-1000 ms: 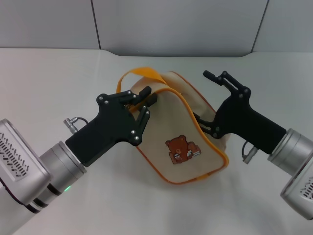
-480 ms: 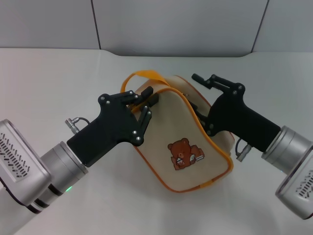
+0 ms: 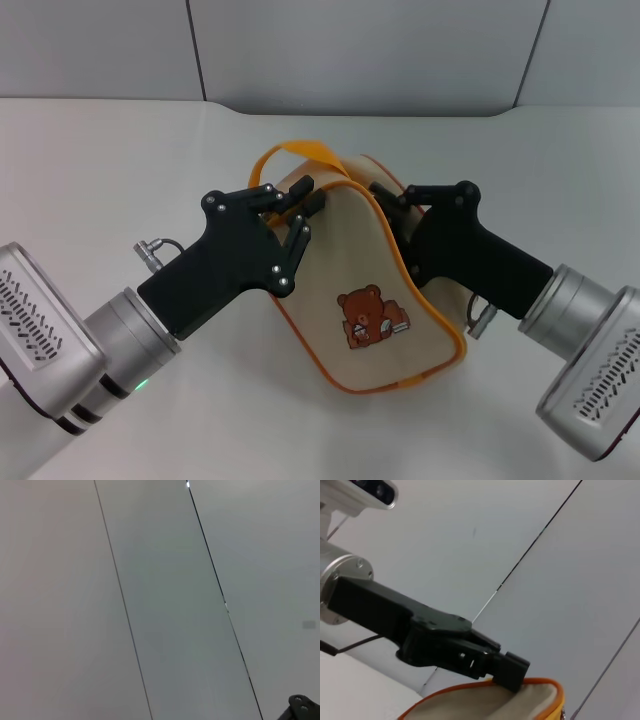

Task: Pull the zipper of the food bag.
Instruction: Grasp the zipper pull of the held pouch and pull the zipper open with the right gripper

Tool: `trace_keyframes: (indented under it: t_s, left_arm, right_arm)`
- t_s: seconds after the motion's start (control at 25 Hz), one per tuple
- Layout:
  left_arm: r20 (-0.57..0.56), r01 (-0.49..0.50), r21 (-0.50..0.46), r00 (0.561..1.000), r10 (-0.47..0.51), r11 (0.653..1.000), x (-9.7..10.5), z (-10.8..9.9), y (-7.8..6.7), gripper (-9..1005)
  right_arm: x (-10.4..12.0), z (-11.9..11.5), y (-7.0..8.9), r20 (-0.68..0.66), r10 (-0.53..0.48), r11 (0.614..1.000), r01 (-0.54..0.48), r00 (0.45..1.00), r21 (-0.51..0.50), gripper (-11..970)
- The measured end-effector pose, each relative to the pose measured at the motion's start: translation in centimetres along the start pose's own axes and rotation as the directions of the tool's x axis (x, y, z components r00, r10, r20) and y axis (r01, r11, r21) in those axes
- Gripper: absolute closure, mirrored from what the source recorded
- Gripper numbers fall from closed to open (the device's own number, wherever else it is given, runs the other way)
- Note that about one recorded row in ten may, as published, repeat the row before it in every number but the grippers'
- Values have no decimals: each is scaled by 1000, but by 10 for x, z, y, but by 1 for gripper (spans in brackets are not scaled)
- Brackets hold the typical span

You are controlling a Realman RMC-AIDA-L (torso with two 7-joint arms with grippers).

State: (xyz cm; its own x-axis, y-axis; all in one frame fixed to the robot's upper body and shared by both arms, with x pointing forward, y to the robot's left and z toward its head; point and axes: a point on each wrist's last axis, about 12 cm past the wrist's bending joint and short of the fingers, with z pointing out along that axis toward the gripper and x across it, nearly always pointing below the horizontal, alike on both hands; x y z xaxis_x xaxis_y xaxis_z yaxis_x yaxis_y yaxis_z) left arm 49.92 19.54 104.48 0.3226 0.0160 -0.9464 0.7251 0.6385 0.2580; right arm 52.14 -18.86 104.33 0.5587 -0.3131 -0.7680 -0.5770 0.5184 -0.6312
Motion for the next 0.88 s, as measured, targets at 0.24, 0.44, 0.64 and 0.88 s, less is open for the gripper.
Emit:
trace_keyframes:
  t_s: [0.24, 0.44, 0.64, 0.88]
  left_arm:
    - [0, 0, -3, 1000, 0, 1000, 0, 0, 1, 949]
    - [-1, -1, -5, 1000, 1, 1000, 0, 0, 1, 960]
    - [-6, -2, -9, 1000, 2, 1000, 1, -1, 2, 972]
    - [-15, -1, -15, 1000, 1, 1000, 2, -1, 2, 985]
  right_arm:
    - [-1, -11, 9, -5, -20, 1000, 20, 1000, 16, 875]
    - [0, -39, 24, -45, 25, 998, -23, 999, 55, 960]
    - [-5, -87, 43, -83, 72, 989, -61, 994, 132, 961]
    - [-7, -127, 57, -156, 93, 980, -63, 983, 187, 961]
